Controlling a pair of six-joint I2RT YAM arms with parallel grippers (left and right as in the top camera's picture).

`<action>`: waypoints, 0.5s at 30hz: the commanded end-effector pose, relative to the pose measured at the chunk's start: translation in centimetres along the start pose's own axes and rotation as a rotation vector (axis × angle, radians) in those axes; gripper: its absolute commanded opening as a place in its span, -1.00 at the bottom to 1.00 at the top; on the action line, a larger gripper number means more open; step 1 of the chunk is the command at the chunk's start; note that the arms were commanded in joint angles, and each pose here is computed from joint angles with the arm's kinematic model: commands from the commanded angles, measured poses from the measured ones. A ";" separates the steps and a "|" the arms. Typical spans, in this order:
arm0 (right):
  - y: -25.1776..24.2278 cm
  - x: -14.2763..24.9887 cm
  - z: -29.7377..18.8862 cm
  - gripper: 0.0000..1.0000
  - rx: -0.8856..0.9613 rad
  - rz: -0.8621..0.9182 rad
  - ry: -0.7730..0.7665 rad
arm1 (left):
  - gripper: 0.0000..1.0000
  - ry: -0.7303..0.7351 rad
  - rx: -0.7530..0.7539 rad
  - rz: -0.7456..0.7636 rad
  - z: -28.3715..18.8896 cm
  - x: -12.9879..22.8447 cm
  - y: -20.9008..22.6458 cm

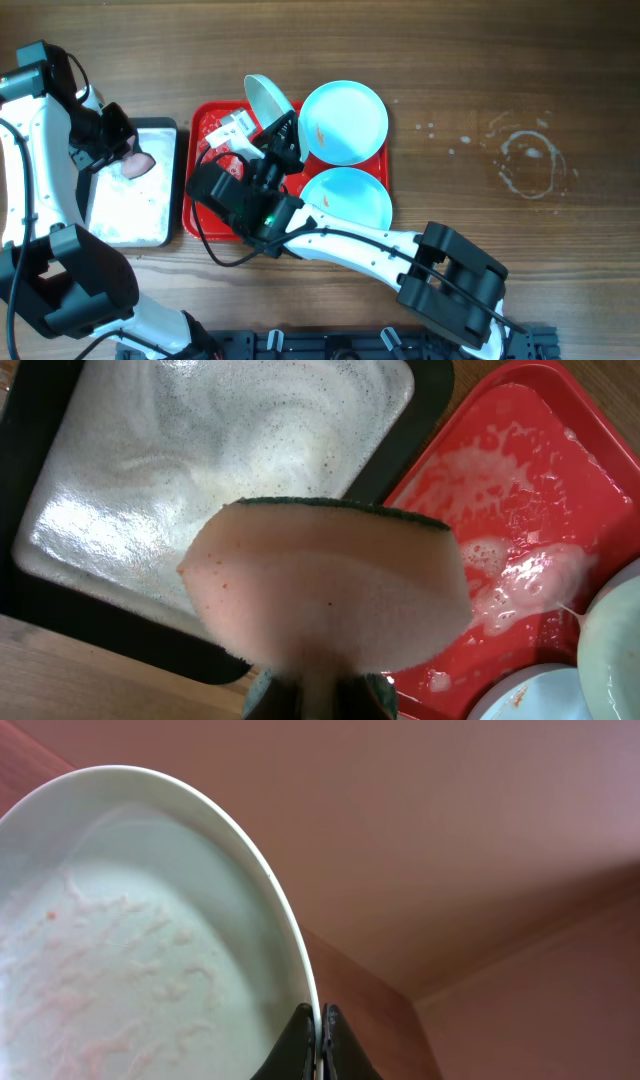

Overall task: Clean dirty plates on tray and stack at the side
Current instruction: 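Lift the cleaned blue plate and carry it right with the right gripper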

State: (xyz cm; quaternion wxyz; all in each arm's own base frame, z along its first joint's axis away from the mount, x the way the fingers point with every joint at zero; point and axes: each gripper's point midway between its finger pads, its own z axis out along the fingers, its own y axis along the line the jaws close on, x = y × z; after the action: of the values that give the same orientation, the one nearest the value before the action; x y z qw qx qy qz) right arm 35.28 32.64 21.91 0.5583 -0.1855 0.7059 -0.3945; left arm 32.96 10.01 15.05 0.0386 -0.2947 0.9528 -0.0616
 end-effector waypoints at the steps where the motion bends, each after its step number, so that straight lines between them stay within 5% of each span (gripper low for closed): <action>1: -0.1 -0.3 -0.1 -0.91 0.014 0.062 0.000 | -0.92 -0.027 0.000 -0.005 -0.8 -0.3 -0.1; 15: 1.8 -1.7 -0.9 -0.92 -0.247 0.072 -0.057 | -0.92 -0.031 0.002 -0.004 -0.8 -0.4 -0.1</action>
State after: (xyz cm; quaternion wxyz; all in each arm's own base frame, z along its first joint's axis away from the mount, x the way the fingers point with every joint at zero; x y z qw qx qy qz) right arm 34.73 34.77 20.44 0.5557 -0.2365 0.7149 -0.3524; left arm 32.97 10.02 15.05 0.0390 -0.2946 0.9528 -0.0616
